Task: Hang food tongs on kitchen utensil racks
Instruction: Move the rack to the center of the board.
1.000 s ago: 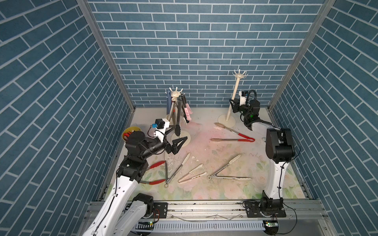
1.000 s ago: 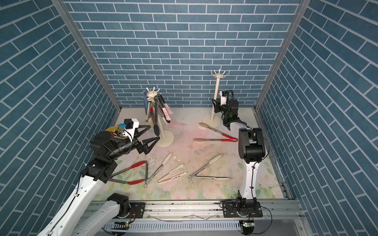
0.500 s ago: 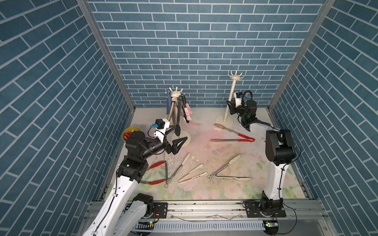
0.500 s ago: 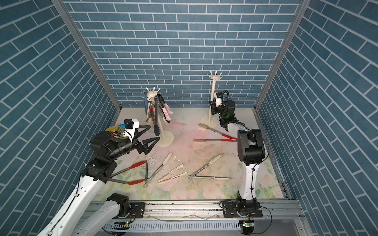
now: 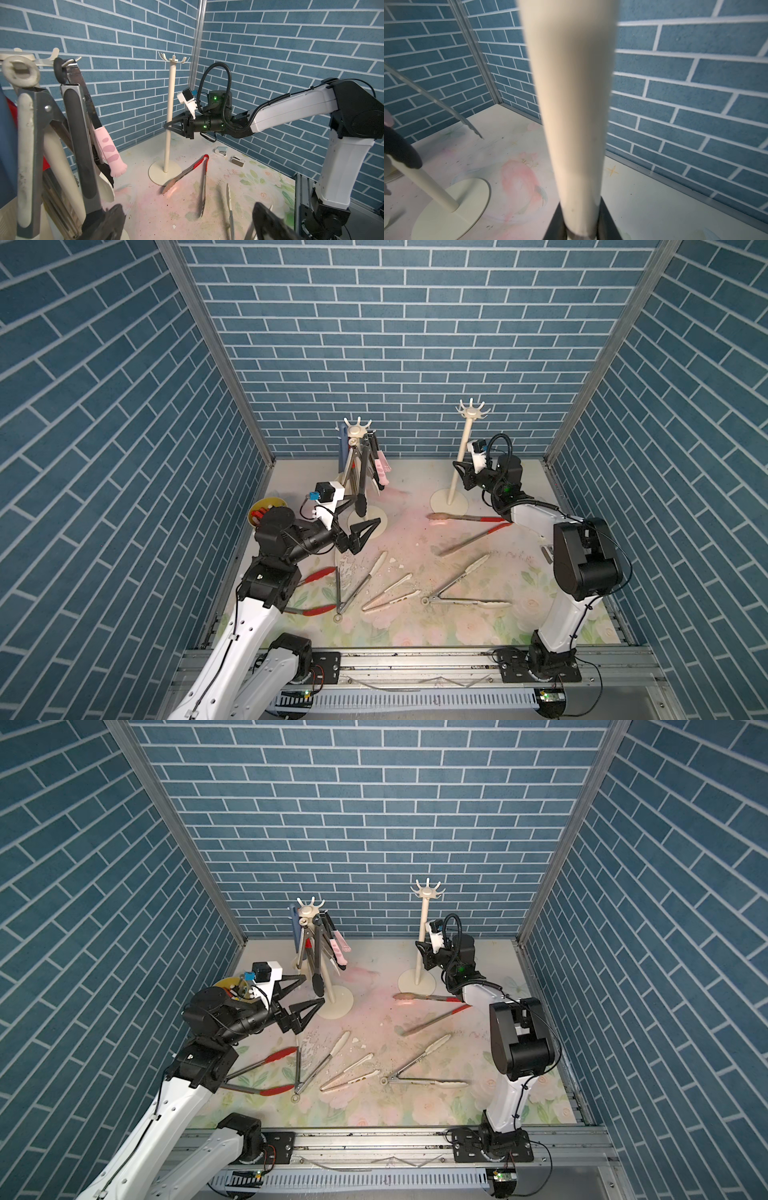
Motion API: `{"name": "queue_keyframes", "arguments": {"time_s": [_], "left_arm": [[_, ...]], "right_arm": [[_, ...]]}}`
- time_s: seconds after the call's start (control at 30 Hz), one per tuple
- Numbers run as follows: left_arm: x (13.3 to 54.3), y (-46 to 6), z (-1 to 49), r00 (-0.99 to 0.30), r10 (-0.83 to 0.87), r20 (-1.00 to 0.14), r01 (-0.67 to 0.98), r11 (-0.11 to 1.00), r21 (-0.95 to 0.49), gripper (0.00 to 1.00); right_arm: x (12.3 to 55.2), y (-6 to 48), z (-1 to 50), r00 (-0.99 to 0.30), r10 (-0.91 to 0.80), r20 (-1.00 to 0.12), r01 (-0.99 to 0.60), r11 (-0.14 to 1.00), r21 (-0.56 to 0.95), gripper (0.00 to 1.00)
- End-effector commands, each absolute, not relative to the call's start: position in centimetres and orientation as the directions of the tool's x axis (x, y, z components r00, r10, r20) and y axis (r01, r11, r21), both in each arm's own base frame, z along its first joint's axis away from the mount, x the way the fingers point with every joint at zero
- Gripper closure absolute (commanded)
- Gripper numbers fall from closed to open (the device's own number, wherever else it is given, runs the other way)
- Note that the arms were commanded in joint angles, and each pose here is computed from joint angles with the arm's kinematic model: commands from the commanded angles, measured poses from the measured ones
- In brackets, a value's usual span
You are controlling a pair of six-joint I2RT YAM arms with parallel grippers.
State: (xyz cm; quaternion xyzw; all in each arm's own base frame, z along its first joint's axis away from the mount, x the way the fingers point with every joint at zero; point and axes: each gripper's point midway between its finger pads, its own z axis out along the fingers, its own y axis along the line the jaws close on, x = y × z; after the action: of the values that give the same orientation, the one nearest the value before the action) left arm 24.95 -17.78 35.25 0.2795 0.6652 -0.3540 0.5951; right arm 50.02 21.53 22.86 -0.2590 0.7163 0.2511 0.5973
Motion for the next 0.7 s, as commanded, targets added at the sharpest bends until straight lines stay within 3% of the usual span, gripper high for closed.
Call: {"name": "queue_keyframes", "arguments": {"time_s": [0.0, 0.53, 0.6, 0.67], "left_arm": [[24.5, -17.8, 36.7, -0.092, -0.054, -0.994, 0.801, 0.589, -0.107, 0.03], [24.7, -17.7, 36.7, -0.095, -0.064, -0.993, 0.795, 0.596, -0.114, 0.03], [24.7, -17.7, 36.8, -0.096, -0.067, -0.993, 0.795, 0.595, -0.117, 0.03], [24.8, -17.7, 36.7, -0.099, -0.071, -0.993, 0.792, 0.598, -0.122, 0.03]], "right_arm": [[47.4, 22.6, 24.5, -0.145, -0.055, -0.988, -0.726, 0.684, 0.068, 1.00], [41.4, 24.1, 22.7, -0.264, -0.086, -0.961, -0.788, 0.593, 0.163, 1.00], [41.4, 24.0, 22.5, -0.299, -0.088, -0.950, -0.776, 0.602, 0.188, 0.91], [41.5, 23.7, 22.3, -0.348, -0.078, -0.934, -0.747, 0.626, 0.226, 0.73]]}}
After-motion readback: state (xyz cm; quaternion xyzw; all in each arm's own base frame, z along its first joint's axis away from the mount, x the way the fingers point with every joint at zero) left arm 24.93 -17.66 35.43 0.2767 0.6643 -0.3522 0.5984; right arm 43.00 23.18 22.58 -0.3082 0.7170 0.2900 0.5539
